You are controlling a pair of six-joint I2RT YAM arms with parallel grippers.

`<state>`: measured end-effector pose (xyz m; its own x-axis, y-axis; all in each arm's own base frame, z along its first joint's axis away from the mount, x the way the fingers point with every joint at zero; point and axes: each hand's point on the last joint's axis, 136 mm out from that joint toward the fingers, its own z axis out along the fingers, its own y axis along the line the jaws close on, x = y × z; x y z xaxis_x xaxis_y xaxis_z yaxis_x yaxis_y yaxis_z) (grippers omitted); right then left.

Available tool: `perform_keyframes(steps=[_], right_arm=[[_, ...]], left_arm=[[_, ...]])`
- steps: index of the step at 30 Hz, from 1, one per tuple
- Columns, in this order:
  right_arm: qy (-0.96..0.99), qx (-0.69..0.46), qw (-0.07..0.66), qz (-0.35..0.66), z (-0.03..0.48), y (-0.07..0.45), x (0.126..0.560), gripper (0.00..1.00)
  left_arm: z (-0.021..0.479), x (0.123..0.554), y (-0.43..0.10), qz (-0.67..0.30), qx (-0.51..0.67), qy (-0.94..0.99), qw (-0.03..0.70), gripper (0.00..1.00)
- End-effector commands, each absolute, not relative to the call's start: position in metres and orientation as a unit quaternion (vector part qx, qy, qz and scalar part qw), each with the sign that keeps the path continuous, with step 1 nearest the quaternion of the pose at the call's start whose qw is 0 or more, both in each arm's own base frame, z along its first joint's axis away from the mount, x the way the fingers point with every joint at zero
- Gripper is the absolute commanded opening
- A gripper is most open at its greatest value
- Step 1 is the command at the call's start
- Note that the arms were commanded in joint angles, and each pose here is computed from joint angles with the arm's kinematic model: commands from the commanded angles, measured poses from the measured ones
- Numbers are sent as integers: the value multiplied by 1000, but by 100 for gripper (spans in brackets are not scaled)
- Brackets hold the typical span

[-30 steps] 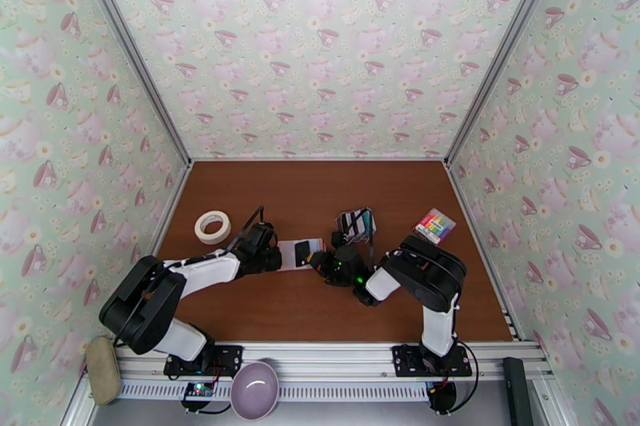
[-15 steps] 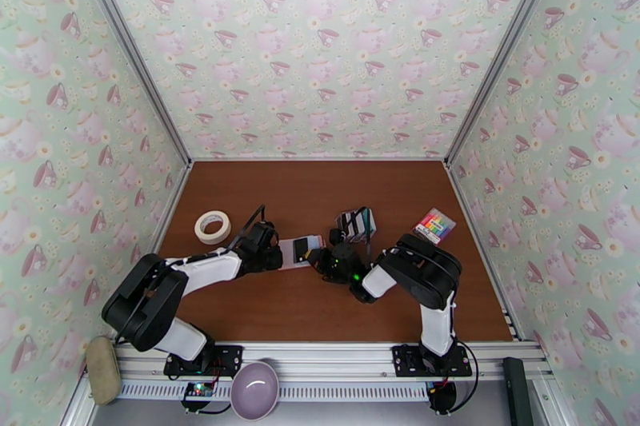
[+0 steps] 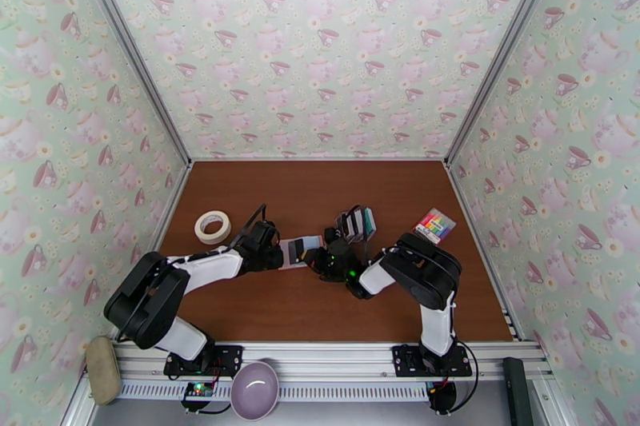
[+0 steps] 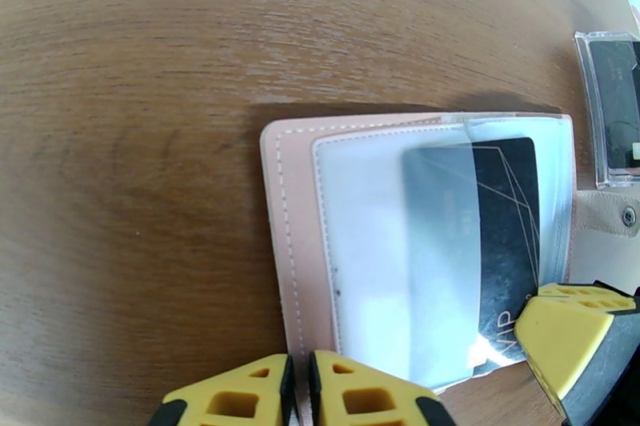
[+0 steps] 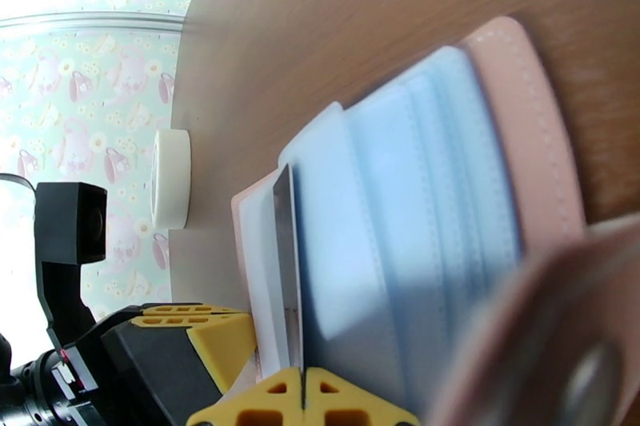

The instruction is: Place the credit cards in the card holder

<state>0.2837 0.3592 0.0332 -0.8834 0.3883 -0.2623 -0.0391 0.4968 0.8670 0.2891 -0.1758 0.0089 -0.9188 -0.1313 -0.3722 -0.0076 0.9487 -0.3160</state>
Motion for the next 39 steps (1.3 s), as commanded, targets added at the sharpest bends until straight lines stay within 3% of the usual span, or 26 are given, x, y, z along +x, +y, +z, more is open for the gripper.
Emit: perform_keyframes(steps=[1,6,12,19,23,39], right_arm=[[872,89,171,451,5,357,262,21],[894,70,196,396,18,343,266,39],[923,24,230,307,45,327,276,44],[937,-13,234,260,53,335,292,37],[946,-17,229,230,43,336,298,28],[952,-25,222,207,33,341,307,24]], left_arm=[[-37,257,-168,-121,-24,985,125,16],[-36,257,-167,-117,-24,985,126,16],[-35,259,-168,-122,-26,984,130,16],[-32,262,-168,-124,-29,982,136,16],[-31,264,-169,-126,-28,982,137,5],[-29,268,-170,-130,-30,981,141,5]])
